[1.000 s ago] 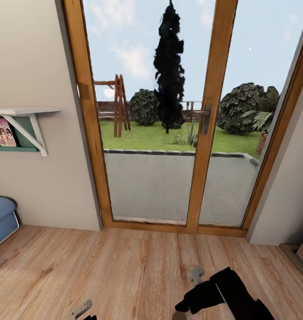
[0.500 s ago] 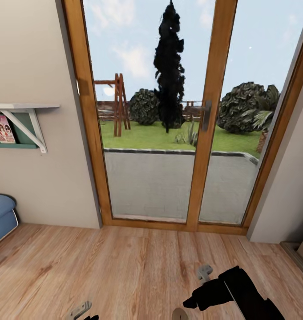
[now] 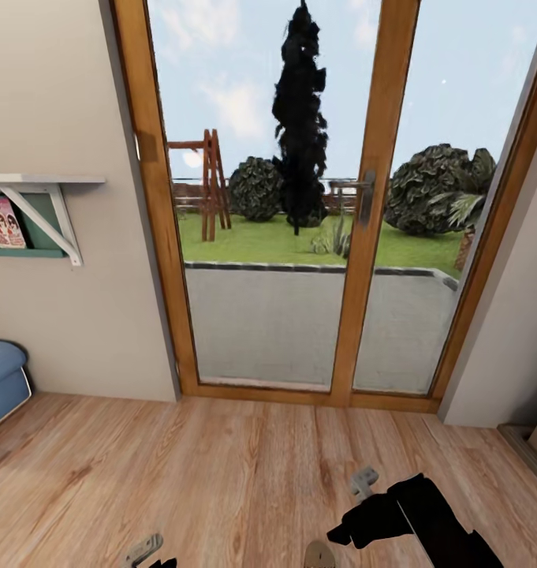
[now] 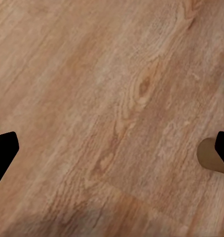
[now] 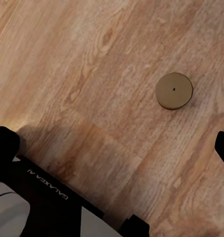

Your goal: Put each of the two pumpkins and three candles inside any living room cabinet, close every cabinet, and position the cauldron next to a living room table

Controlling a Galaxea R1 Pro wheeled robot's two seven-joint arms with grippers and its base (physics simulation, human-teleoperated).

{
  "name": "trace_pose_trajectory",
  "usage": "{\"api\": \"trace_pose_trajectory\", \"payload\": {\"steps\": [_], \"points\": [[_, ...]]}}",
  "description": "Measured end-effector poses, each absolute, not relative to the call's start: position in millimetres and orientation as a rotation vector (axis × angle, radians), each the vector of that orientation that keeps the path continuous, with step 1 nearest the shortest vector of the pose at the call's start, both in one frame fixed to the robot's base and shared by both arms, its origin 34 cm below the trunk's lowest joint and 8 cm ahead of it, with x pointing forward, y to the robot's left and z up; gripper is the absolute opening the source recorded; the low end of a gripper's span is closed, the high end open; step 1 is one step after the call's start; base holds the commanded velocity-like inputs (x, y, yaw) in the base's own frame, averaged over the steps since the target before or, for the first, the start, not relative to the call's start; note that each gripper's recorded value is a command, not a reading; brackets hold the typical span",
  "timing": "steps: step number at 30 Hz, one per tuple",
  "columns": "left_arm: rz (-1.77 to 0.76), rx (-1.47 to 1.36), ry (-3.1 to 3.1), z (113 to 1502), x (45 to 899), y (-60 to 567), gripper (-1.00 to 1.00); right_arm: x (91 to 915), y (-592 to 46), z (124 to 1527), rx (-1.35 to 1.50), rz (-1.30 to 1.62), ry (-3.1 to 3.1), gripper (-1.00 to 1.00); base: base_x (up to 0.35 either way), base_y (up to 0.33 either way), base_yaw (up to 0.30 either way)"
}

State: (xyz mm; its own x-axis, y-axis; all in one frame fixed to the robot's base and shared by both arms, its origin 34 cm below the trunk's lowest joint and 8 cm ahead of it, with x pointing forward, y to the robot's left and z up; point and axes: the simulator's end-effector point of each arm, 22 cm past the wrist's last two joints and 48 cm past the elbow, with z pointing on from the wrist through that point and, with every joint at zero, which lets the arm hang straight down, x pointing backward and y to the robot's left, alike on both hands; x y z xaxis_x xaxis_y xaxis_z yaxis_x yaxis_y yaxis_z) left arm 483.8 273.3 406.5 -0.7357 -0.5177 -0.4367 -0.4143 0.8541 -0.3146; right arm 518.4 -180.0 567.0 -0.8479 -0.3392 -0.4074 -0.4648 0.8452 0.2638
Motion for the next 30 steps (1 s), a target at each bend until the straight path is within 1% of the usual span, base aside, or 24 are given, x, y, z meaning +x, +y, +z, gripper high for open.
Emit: {"api": "trace_pose_trajectory", "payload": {"steps": [5,14,23,28,30], "points": [[-0.311,-0.662,2.496,398.7,485.0,266.6,1.00,515.5,-178.2,555.5,-0.610,0.509,2.678,1.00,0.000,0.000,0.000],[-0.316,-0.661,2.495,380.4,482.1,265.7,1.00,484.2,-182.5,492.3,-0.624,0.541,2.762,1.00,0.000,0.000,0.000],[-0.315,-0.660,2.493,361.8,478.9,265.9,1.00,479.9,-189.0,466.9,-0.610,0.510,2.776,1.00,0.000,0.000,0.000],[-0.311,-0.660,2.492,351.2,476.9,266.6,1.00,483.7,-197.6,457.5,-0.566,0.499,2.768,1.00,0.000,0.000,0.000],[-0.310,-0.659,2.492,346.9,476.1,266.6,1.00,488.8,-207.8,456.2,-0.503,0.501,2.762,1.00,0.000,0.000,0.000]]}}
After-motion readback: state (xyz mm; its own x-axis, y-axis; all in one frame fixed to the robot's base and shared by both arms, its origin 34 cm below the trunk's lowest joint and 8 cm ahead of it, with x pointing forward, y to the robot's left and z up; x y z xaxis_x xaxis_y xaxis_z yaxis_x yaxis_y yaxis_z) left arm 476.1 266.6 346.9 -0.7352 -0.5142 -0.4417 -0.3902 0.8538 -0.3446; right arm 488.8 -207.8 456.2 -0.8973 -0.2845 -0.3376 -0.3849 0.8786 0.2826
